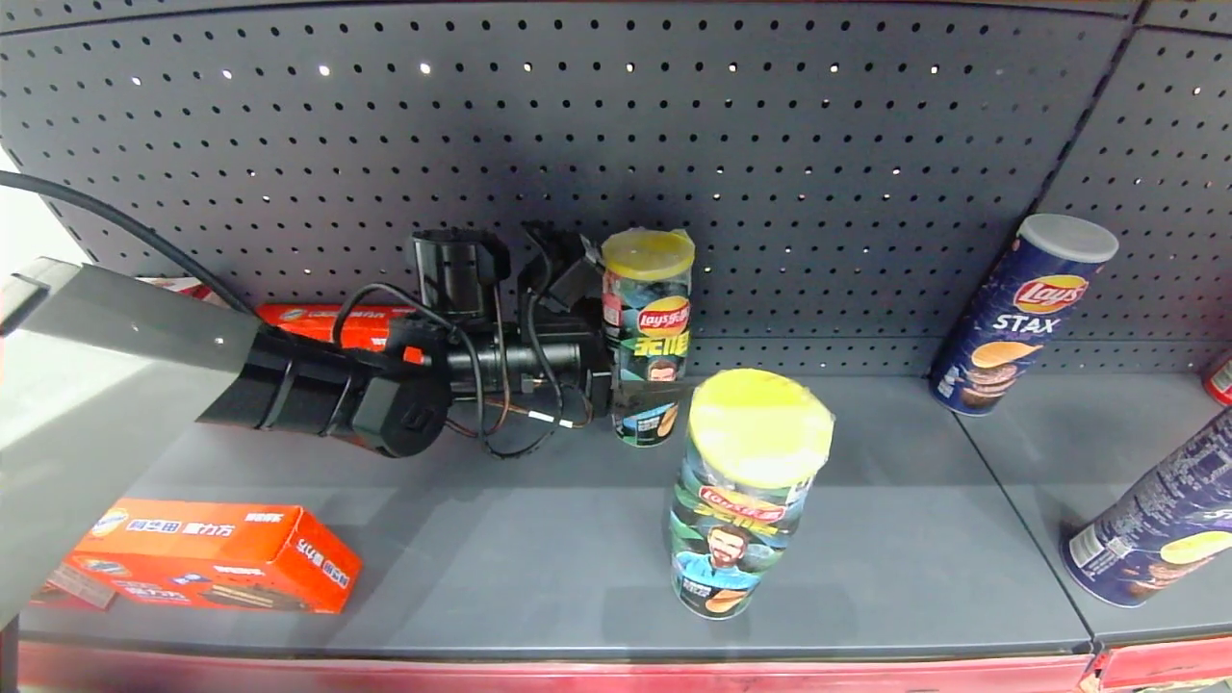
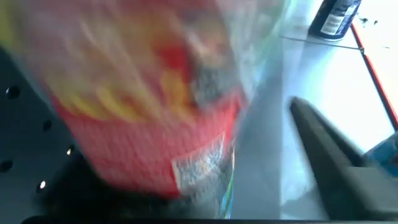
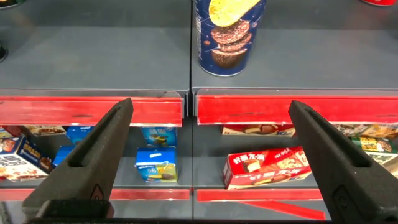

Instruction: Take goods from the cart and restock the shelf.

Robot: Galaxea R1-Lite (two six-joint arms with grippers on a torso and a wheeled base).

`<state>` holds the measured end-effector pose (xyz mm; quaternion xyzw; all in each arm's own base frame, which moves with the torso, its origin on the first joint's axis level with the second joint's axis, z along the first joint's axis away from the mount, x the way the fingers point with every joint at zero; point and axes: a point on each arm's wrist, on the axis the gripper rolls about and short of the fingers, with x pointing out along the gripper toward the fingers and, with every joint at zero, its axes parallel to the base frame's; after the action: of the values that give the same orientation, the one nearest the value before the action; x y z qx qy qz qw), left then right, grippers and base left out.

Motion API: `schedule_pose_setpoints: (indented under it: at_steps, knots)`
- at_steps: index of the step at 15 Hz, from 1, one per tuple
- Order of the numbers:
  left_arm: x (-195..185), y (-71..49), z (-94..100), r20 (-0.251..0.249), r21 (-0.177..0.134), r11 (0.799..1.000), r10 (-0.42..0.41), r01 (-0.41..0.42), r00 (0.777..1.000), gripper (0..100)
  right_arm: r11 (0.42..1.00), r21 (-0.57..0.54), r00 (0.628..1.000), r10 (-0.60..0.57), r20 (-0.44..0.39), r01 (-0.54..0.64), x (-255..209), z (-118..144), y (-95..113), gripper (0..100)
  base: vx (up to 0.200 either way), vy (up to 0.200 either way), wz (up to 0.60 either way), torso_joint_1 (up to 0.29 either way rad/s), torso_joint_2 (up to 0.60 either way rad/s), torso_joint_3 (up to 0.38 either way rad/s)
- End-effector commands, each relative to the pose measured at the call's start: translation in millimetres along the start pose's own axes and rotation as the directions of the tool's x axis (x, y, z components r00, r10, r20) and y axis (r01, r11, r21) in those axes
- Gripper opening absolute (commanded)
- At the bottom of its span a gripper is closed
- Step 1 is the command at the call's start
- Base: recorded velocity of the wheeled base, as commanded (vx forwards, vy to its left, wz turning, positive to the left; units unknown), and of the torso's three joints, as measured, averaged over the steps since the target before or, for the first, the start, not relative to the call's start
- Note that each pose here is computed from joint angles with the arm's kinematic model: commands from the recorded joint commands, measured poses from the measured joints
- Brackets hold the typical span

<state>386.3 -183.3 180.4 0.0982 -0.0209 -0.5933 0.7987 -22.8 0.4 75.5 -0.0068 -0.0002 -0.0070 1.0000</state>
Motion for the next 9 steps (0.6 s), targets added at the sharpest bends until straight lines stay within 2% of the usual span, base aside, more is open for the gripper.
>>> schedule_pose_setpoints:
  at_steps: [1, 2, 3, 5, 6, 7, 9]
  knots:
    - [-16, -1.6, 5.7, -0.007, -0.005, 1.000, 0.024, -0.024, 1.000, 100, 1.000, 0.000, 1.000, 0.000, -0.002, 0.000, 0, 0, 0, 100, 0.000, 0.000, 0.00, 0.000, 0.00, 0.000]
    - [-27, -9.2, 9.3, -0.019, -0.019, 0.999, 0.032, -0.032, 0.999, 100, 1.000, 0.000, 1.000, 0.000, -0.002, 0.000, 0, 0, 0, 100, 0.000, 0.000, 0.00, 0.000, 0.00, 0.000]
    - [-30, -11.9, 9.1, -0.024, -0.024, 0.999, 0.036, -0.037, 0.999, 100, 1.000, 0.000, 1.000, 0.000, -0.002, 0.000, 0, 0, 0, 100, 0.000, 0.000, 0.00, 0.000, 0.00, 0.000]
    - [-48, -26.8, 6.8, -0.092, -0.034, 0.985, 0.164, -0.168, 0.982, 100, 1.000, 0.000, 1.000, 0.000, -0.002, 0.000, 0, 0, 0, 100, 0.000, 0.000, 0.00, 0.000, 0.00, 0.000]
    - [-49, -29.5, 5.6, -0.107, -0.034, 0.981, 0.188, -0.193, 0.976, 100, 1.000, 0.000, 1.000, 0.000, -0.002, 0.000, 0, 0, 0, 100, 0.000, 0.000, 0.00, 0.000, 0.00, 0.000]
    - [-52, -39.8, 2.9, -0.140, -0.012, 0.963, 0.263, -0.267, 0.955, 100, 1.000, 0.000, 1.000, 0.000, -0.002, 0.000, 0, 0, 0, 100, 0.000, 0.000, 0.00, 0.000, 0.00, 0.000]
    - [-55, -48.2, -4.1, -0.145, 0.007, 0.949, 0.312, -0.315, 0.939, 100, 1.000, 0.000, 1.000, 0.000, 0.000, 0.000, 0, 0, 0, 100, 0.000, 0.000, 0.00, 0.000, 0.00, 0.000]
